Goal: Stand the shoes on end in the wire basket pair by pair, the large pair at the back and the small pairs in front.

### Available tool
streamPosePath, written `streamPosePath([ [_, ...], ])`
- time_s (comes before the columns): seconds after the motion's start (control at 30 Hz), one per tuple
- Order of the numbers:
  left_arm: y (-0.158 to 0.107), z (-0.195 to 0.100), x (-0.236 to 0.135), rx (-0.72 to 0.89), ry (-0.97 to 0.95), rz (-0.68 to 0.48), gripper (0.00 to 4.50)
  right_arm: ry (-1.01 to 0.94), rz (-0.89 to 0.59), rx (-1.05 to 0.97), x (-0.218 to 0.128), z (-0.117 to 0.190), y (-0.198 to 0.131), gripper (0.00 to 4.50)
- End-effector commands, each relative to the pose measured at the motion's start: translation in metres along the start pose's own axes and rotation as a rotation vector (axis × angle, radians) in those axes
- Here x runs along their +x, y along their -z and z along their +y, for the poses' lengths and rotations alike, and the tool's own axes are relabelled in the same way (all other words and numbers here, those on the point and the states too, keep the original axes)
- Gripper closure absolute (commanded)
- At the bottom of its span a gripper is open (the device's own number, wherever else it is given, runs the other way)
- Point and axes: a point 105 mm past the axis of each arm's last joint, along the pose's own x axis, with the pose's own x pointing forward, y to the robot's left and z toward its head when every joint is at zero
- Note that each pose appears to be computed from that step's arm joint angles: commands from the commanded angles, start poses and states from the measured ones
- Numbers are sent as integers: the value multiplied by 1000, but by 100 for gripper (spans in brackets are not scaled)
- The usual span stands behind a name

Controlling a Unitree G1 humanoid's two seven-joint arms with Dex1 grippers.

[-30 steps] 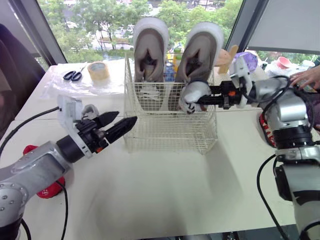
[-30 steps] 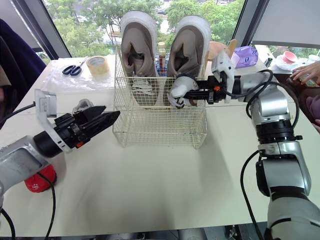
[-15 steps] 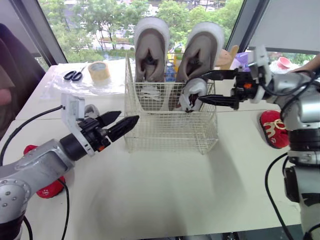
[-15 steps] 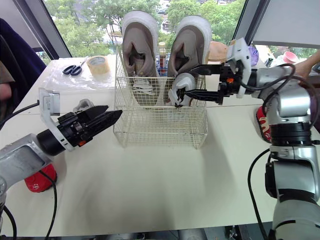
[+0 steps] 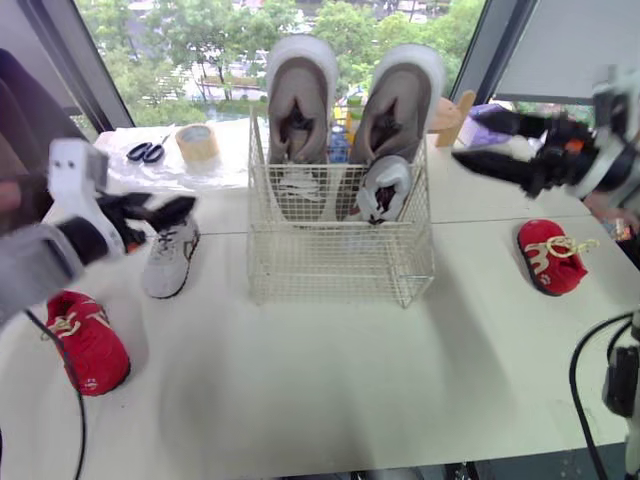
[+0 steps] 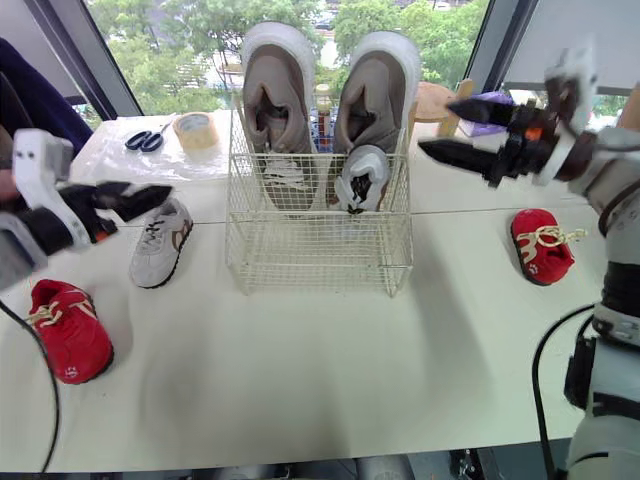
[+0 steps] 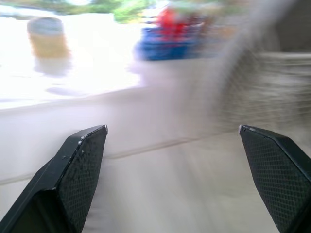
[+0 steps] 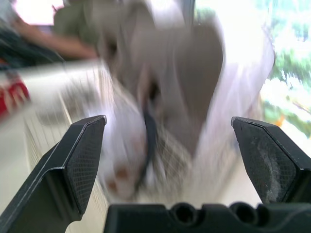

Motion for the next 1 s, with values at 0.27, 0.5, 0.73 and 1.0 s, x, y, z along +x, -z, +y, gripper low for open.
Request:
streamPosePath([
  [0.27, 10, 20, 71, -161, -184, 300, 0, -339, 141, -78, 31, 79, 7, 3],
  [0.5, 14, 35, 77, -114, -281, 415, 0, -269, 166, -64, 25, 77, 19, 3],
  [0.73, 10, 16, 75, -103, -200, 471, 0, -214, 162, -39, 23, 76, 25, 3],
  [1.0, 25, 32, 69, -115, -270, 522, 0, -186, 158, -23, 23, 75, 28, 3],
])
